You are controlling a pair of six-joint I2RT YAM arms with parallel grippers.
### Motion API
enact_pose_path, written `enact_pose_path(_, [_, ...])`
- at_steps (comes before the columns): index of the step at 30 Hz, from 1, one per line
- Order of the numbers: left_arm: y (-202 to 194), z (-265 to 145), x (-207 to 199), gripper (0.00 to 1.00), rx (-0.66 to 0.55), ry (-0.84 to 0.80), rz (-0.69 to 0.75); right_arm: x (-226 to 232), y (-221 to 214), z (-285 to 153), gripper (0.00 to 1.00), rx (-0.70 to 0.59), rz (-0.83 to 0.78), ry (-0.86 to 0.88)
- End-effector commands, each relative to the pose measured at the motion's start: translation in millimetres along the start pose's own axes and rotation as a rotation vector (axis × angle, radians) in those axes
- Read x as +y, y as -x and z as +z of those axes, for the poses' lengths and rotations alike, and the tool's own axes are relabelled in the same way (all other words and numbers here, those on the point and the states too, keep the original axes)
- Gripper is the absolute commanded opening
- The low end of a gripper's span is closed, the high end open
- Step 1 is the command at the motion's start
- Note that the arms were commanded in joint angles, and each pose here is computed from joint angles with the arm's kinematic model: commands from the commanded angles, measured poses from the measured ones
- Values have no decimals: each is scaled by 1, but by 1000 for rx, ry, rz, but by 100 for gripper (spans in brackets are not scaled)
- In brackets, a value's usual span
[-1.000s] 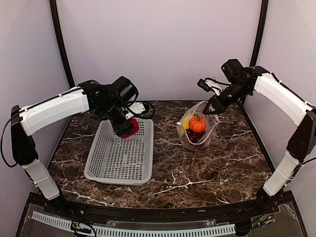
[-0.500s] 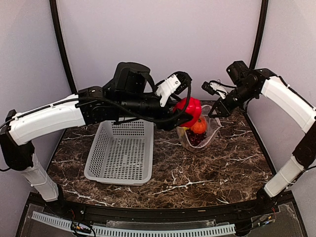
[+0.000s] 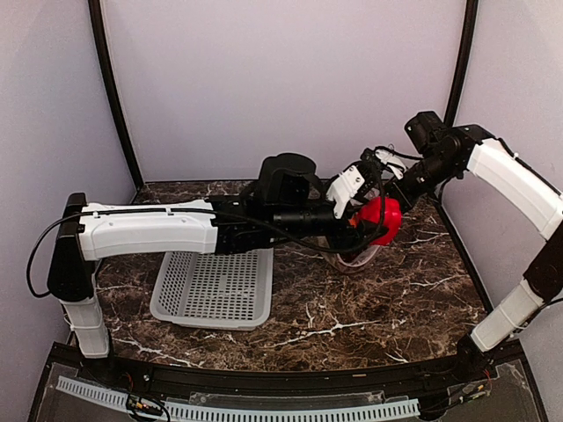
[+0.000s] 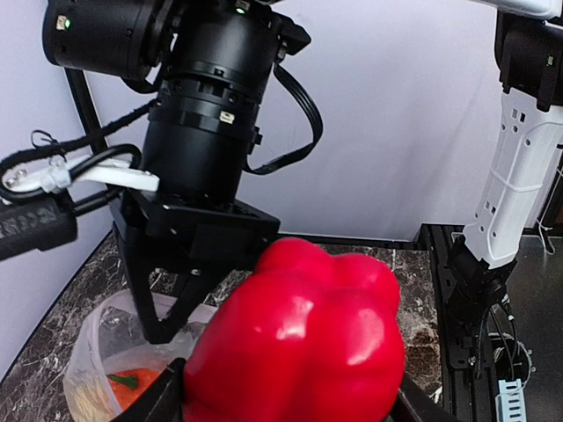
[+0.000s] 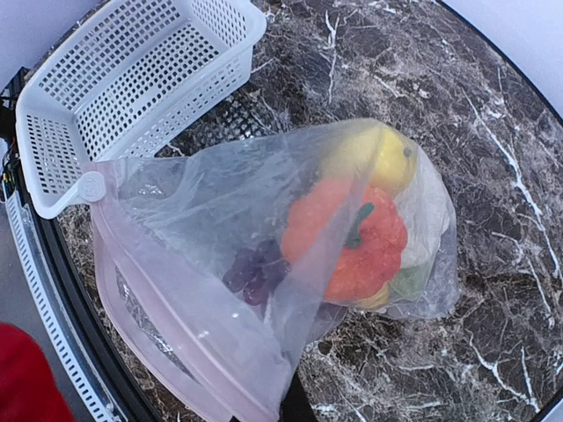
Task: Place the food in the zip-top bag and seal the zipper
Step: Place the fake vegetable in the zipper food storage bag.
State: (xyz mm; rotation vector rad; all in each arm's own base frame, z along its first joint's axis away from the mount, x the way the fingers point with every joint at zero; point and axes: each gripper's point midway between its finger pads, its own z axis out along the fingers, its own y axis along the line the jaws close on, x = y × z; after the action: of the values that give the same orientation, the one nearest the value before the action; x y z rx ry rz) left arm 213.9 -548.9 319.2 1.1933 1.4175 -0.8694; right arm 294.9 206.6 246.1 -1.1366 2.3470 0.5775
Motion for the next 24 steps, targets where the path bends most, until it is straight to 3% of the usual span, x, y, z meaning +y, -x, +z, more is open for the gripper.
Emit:
enact_pose_path(1, [15,-2,3,35,-49,66,23,6,22,-13,0,-65,-13,18])
enact_pose_path(10, [-31,8,58,34,123,390,21,19,38,-30,0,-123,-26,57])
enact_pose_path(24, [-86,18,86,37,330,571,90,20,36,-29,0,-125,-19,63])
